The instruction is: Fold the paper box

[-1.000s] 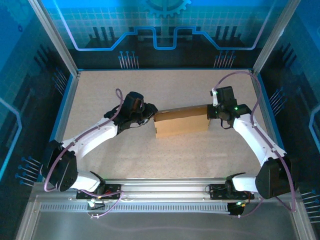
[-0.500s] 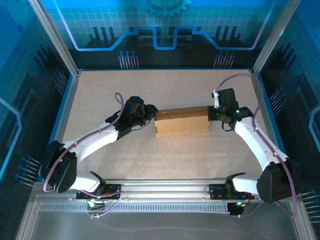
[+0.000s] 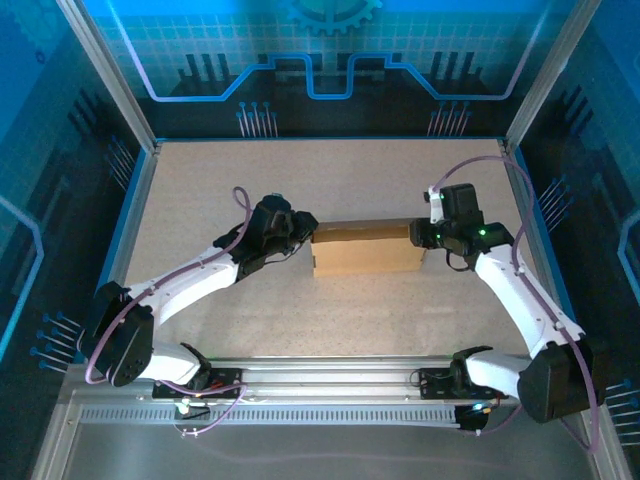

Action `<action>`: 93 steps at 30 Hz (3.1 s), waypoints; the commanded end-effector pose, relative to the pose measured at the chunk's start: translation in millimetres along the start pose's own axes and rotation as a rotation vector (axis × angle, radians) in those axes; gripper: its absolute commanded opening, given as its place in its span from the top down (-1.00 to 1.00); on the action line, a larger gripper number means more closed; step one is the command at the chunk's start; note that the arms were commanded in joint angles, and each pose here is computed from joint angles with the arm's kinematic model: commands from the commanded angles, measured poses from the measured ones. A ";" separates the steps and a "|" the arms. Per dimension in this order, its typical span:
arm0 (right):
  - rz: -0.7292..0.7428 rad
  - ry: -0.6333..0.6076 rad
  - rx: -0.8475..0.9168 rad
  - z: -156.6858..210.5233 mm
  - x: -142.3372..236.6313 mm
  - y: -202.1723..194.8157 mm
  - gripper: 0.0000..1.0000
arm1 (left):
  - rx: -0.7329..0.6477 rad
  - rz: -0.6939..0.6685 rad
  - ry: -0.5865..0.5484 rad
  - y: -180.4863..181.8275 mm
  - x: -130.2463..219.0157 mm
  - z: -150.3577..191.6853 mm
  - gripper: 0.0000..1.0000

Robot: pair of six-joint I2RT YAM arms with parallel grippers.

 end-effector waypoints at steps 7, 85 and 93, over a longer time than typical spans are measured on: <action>-0.125 -0.087 -0.038 -5.3 24.3 8.3 -0.49 | -0.054 -0.294 0.252 81.0 -3.6 64.7 0.52; -0.116 0.174 -0.460 74.5 -19.8 -51.6 0.69 | -0.235 0.006 0.251 37.0 4.3 70.4 -0.62; -0.126 0.173 -0.459 71.5 -20.1 -49.7 0.68 | -0.237 0.044 0.189 21.2 14.5 40.8 -0.96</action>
Point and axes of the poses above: each hand's point on the last joint's axis, 136 mm out from that joint toward the fingers, its own x axis back along the fingers, its own y axis along the line the jaws close on, z = x × y, the point moved 1 cm from there along x, back along the fingers, and after that the axes turned 12 degrees about -x, right-handed, at the moved point
